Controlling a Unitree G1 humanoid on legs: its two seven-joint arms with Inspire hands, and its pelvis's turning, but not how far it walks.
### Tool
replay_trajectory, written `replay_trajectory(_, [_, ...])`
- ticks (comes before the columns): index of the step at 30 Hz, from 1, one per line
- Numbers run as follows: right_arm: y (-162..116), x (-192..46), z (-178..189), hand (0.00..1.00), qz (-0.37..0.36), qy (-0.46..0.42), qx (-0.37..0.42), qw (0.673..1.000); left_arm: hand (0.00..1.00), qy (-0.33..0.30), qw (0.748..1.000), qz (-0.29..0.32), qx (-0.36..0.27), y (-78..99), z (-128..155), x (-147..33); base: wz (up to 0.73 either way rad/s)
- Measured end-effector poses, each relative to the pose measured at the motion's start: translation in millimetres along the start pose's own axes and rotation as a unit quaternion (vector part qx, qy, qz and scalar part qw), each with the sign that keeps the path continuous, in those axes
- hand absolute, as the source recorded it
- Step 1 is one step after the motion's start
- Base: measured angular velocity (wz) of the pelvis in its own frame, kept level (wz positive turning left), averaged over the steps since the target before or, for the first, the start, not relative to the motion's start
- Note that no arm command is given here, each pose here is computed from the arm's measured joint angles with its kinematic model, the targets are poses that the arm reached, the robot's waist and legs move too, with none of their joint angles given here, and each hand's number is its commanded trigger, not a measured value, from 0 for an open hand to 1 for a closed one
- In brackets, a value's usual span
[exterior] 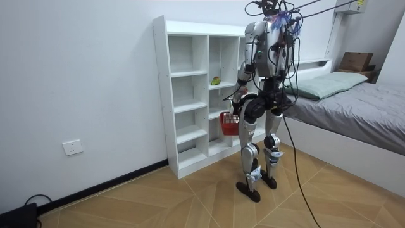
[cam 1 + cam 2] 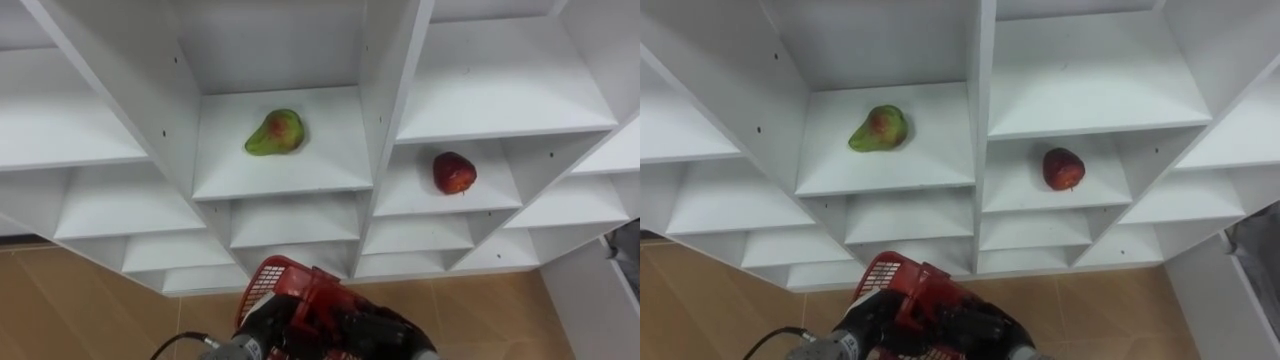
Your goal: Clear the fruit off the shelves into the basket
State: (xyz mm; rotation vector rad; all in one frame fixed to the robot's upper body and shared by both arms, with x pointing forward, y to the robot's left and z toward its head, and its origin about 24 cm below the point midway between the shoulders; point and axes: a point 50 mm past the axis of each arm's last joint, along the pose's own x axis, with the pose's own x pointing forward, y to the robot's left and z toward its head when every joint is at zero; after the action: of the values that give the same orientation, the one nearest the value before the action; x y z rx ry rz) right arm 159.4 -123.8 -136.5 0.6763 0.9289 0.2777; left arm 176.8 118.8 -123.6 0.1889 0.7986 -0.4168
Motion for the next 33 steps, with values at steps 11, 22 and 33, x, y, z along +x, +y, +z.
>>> replay_trajectory(11, [-0.6, -0.5, -0.5, 0.0, -0.001, 0.0, 0.002, 1.0, 1.0, 0.0, 1.0, 0.005, -0.008, 2.3, -0.6, -0.5, 0.0])
replay_trajectory(22, [-0.9, -0.6, -0.6, 0.0, -0.002, -0.003, 0.009, 1.0, 1.0, 0.001, 1.0, 0.018, -0.005, 2.4, -0.9, -0.4, 0.0])
replay_trajectory(33, [-1.7, -0.9, -1.8, 0.0, -0.007, -0.001, 0.013, 1.0, 1.0, 0.002, 1.0, 0.027, -0.008, 1.0, -1.3, -0.2, 0.0])
